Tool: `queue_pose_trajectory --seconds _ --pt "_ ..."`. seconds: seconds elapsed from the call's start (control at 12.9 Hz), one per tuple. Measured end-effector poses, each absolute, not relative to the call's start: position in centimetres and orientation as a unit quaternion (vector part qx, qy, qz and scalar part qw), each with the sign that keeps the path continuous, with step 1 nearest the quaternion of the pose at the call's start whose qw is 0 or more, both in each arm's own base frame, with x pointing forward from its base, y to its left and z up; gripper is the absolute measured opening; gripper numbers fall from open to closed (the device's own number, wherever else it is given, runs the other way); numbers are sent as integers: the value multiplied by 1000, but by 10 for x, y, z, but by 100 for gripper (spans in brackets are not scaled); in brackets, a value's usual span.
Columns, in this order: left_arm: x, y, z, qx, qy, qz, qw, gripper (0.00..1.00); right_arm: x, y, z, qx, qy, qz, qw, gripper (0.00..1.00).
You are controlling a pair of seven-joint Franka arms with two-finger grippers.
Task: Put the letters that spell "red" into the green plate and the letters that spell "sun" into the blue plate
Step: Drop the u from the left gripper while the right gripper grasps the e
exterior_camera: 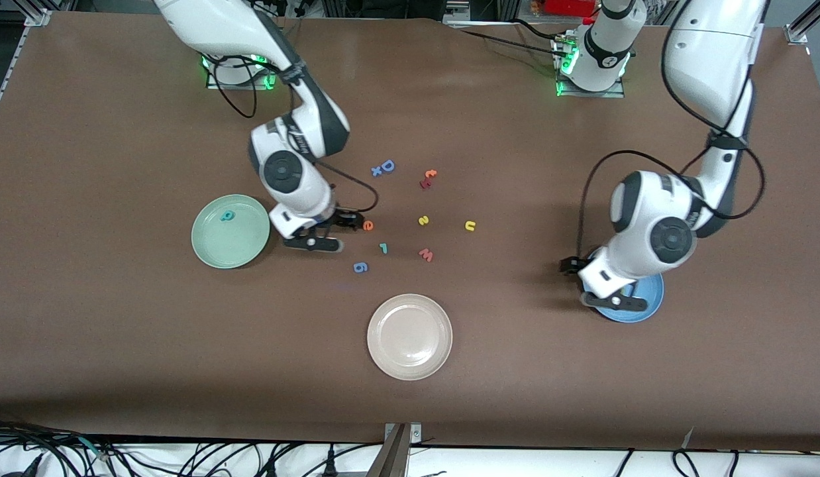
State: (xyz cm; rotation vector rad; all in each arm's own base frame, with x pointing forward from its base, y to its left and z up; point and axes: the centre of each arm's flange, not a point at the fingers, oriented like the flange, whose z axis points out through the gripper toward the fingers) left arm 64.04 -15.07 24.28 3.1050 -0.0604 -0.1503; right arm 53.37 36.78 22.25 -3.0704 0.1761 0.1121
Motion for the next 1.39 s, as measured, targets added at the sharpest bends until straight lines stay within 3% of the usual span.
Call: queue_pose_trajectory --seconds 0.31,0.39,0.46,0.7,0.93,1.39 --pt "605 -249 242 996 32 -74 34 100 528 395 191 -997 56 32 32 96" --pt "598 -260 241 996 28 -83 35 100 528 396 184 -997 56 31 32 90" --pt "592 -269 240 995 23 -91 35 100 527 396 179 -997 55 32 30 90" --pt "570 -297 233 993 21 -108 36 100 523 399 173 -998 51 35 27 58" --pt "552 -323 227 995 7 -90 43 100 522 401 173 -998 50 36 26 57" --pt "519 -332 200 997 -3 -45 60 100 518 407 175 -998 45 35 27 42"
